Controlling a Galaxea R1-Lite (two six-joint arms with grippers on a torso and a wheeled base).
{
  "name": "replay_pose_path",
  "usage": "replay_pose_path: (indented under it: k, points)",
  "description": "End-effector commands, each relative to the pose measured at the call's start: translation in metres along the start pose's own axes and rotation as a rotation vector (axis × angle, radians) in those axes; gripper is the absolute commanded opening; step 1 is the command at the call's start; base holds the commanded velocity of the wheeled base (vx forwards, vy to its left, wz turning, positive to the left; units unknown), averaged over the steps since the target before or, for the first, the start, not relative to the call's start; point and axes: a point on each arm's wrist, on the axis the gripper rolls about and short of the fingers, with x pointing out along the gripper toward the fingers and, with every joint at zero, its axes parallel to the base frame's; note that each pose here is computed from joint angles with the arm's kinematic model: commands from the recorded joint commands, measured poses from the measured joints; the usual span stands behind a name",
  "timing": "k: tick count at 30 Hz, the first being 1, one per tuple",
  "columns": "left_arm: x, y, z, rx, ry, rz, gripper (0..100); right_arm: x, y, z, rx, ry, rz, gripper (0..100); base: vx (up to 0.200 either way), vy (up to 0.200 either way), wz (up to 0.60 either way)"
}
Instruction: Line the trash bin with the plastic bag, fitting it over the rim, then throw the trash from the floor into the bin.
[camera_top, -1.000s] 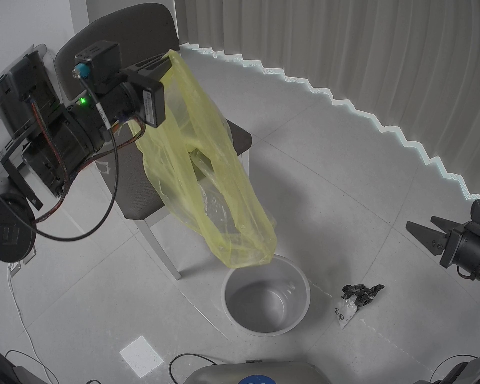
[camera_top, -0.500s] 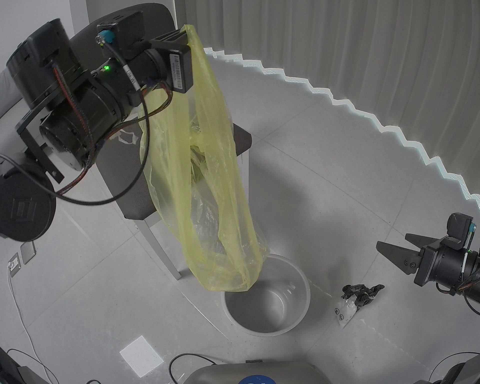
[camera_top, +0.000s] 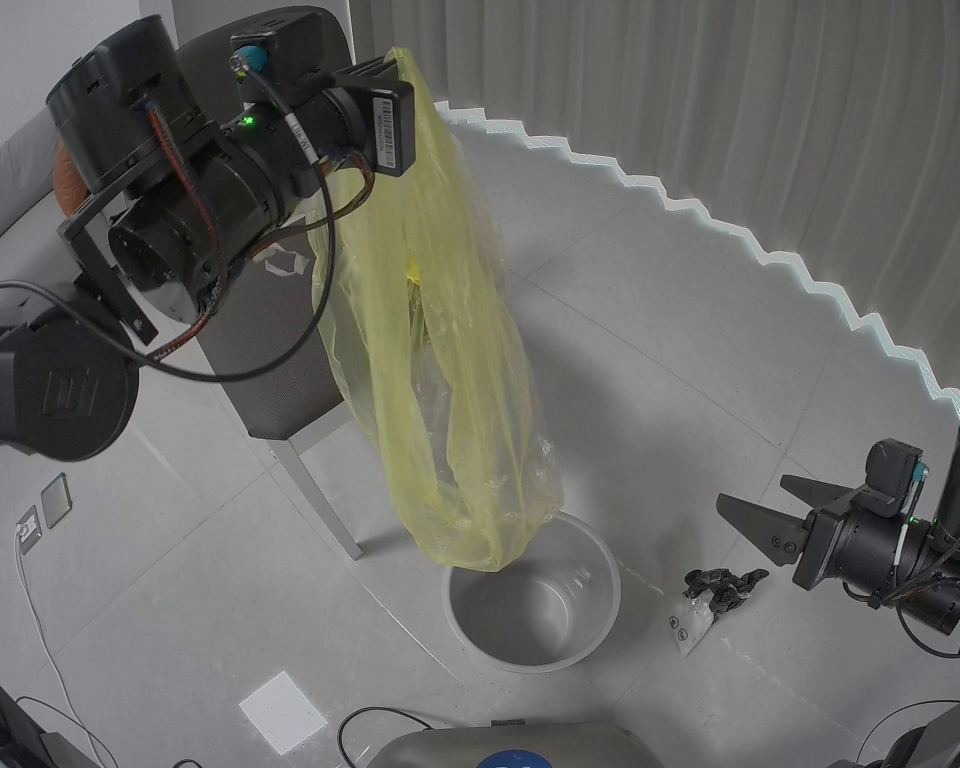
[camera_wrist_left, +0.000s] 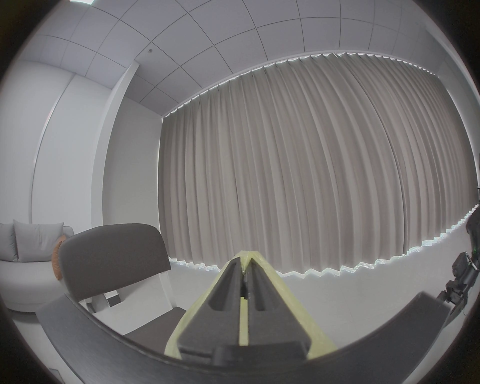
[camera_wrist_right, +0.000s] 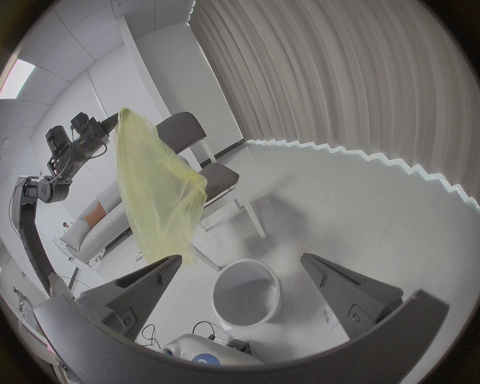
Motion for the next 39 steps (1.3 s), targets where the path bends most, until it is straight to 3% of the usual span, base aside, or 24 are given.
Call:
replay_pose_path:
  k: [1,14,23,29,39]
  points:
    - [0.005,0.001,0.001,0.003,0.033,0.037,0,0.002,0.008,-0.002,-0.013,0.018,0.036,100,0.000,0.000,0.00]
    - [0.007,-0.001,0.008,-0.063,0.213,0.194,0,0.028,0.034,-0.016,-0.066,0.086,0.050,100,0.000,0.000,0.00]
    - [0.003,0.003,0.015,-0.077,0.207,0.214,0,0.052,0.044,-0.035,-0.123,0.143,0.043,100,0.000,0.000,0.00]
    - [-0.002,0.007,0.023,-0.089,0.191,0.220,0,0.085,0.056,-0.041,-0.123,0.084,0.038,100,0.000,0.000,0.00]
    - [-0.009,0.015,0.033,-0.102,0.167,0.237,0,0.106,0.069,-0.054,-0.144,0.108,0.054,100,0.000,0.000,0.00]
